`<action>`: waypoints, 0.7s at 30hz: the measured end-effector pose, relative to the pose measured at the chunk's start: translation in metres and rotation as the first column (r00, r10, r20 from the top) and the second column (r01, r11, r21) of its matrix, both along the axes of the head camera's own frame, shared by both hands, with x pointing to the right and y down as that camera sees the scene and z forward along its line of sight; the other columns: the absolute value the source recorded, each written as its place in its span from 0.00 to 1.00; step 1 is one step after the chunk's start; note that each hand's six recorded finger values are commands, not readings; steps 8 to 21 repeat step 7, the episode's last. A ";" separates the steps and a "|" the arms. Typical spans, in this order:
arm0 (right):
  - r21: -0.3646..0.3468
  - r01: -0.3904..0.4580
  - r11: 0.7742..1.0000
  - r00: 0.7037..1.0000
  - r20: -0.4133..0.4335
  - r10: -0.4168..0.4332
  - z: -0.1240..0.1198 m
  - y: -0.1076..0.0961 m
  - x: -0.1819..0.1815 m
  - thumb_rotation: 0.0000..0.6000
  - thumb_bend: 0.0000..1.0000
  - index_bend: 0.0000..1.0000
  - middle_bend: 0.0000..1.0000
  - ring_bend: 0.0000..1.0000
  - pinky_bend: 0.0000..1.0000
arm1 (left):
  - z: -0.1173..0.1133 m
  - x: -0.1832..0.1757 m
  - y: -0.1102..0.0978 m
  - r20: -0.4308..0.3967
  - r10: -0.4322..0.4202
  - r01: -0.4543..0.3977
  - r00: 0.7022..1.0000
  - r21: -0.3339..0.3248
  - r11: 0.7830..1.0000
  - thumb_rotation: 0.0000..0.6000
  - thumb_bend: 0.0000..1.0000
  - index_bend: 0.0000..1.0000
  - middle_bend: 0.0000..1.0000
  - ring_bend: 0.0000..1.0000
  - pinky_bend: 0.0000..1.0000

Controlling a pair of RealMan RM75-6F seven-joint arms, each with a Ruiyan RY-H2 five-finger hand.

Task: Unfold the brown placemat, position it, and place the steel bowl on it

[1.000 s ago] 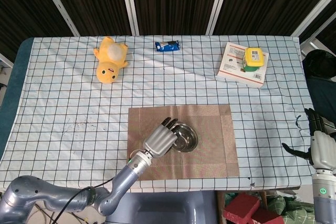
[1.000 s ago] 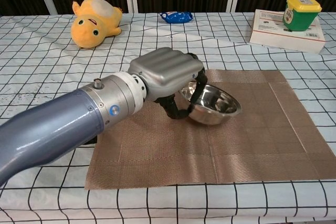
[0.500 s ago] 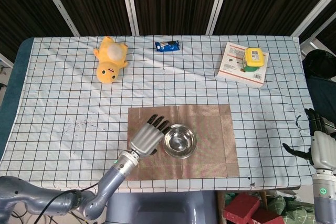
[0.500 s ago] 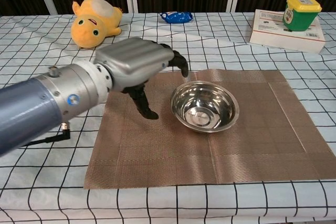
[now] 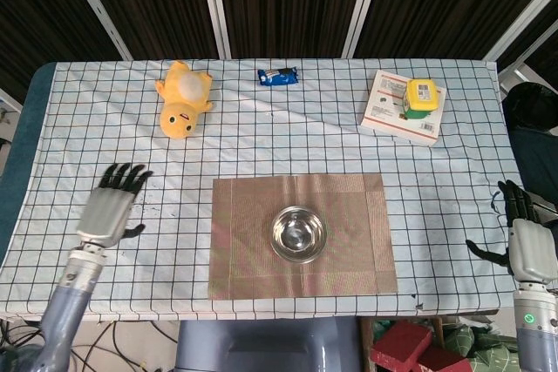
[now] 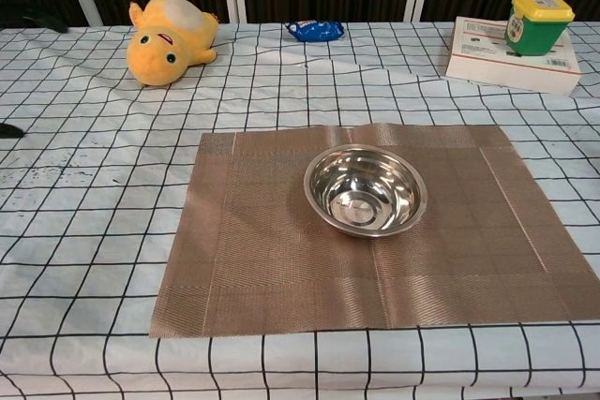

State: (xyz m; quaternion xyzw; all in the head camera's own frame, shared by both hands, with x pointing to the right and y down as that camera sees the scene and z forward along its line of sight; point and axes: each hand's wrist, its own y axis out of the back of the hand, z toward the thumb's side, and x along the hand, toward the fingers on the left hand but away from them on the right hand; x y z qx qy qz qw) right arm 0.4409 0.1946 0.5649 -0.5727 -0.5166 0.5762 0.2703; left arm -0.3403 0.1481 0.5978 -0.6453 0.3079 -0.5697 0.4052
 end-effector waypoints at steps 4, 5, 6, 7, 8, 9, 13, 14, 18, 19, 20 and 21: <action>0.001 0.029 1.000 0.999 -0.033 -0.029 0.001 0.001 -0.002 1.00 0.08 0.00 0.00 0.00 0.16 | -0.019 -0.048 0.020 0.012 -0.094 0.094 0.995 0.030 0.995 1.00 0.05 0.03 0.01 0.00 0.00; 0.003 0.035 0.999 0.999 -0.039 -0.035 0.001 0.001 -0.003 1.00 0.08 0.00 0.00 0.00 0.16 | -0.025 -0.060 0.028 0.015 -0.115 0.114 0.993 0.042 0.993 1.00 0.05 0.02 0.00 0.00 0.00; 0.005 0.041 0.999 0.998 -0.044 -0.041 0.001 0.001 -0.003 1.00 0.08 0.00 0.00 0.00 0.16 | -0.029 -0.068 0.033 0.020 -0.128 0.126 0.992 0.052 0.991 1.00 0.05 0.01 0.00 0.00 0.00; 0.007 0.047 0.999 0.998 -0.051 -0.047 0.001 0.002 -0.004 1.00 0.08 0.00 0.00 0.00 0.16 | -0.033 -0.076 0.038 0.027 -0.139 0.137 0.990 0.064 0.989 1.00 0.04 0.01 0.00 0.00 0.00; 0.007 0.047 0.999 0.998 -0.051 -0.047 0.001 0.002 -0.004 1.00 0.08 0.00 0.00 0.00 0.16 | -0.033 -0.076 0.038 0.027 -0.139 0.137 0.990 0.064 0.989 1.00 0.04 0.01 0.00 0.00 0.00; 0.007 0.047 0.999 0.998 -0.051 -0.047 0.001 0.002 -0.004 1.00 0.08 0.00 0.00 0.00 0.16 | -0.033 -0.076 0.038 0.027 -0.139 0.137 0.990 0.064 0.989 1.00 0.04 0.01 0.00 0.00 0.00; 0.007 0.047 0.999 0.998 -0.051 -0.047 0.001 0.002 -0.004 1.00 0.08 0.00 0.00 0.00 0.16 | -0.033 -0.076 0.038 0.027 -0.139 0.137 0.990 0.064 0.989 1.00 0.04 0.01 0.00 0.00 0.00; 0.007 0.047 0.999 0.998 -0.051 -0.047 0.001 0.002 -0.004 1.00 0.08 0.00 0.00 0.00 0.16 | -0.033 -0.076 0.038 0.027 -0.139 0.137 0.990 0.064 0.989 1.00 0.04 0.01 0.00 0.00 0.00; 0.007 0.047 0.999 0.998 -0.051 -0.047 0.001 0.002 -0.004 1.00 0.08 0.00 0.00 0.00 0.16 | -0.033 -0.076 0.038 0.027 -0.139 0.137 0.990 0.064 0.989 1.00 0.04 0.01 0.00 0.00 0.00; 0.007 0.047 0.999 0.998 -0.051 -0.047 0.001 0.002 -0.004 1.00 0.08 0.00 0.00 0.00 0.16 | -0.033 -0.076 0.038 0.027 -0.139 0.137 0.990 0.064 0.989 1.00 0.04 0.01 0.00 0.00 0.00; 0.007 0.047 0.999 0.998 -0.051 -0.047 0.001 0.002 -0.004 1.00 0.08 0.00 0.00 0.00 0.16 | -0.033 -0.076 0.038 0.027 -0.139 0.137 0.990 0.064 0.989 1.00 0.04 0.01 0.00 0.00 0.00; 0.007 0.047 0.999 0.998 -0.051 -0.047 0.001 0.002 -0.004 1.00 0.08 0.00 0.00 0.00 0.16 | -0.033 -0.076 0.038 0.027 -0.139 0.137 0.990 0.064 0.989 1.00 0.04 0.01 0.00 0.00 0.00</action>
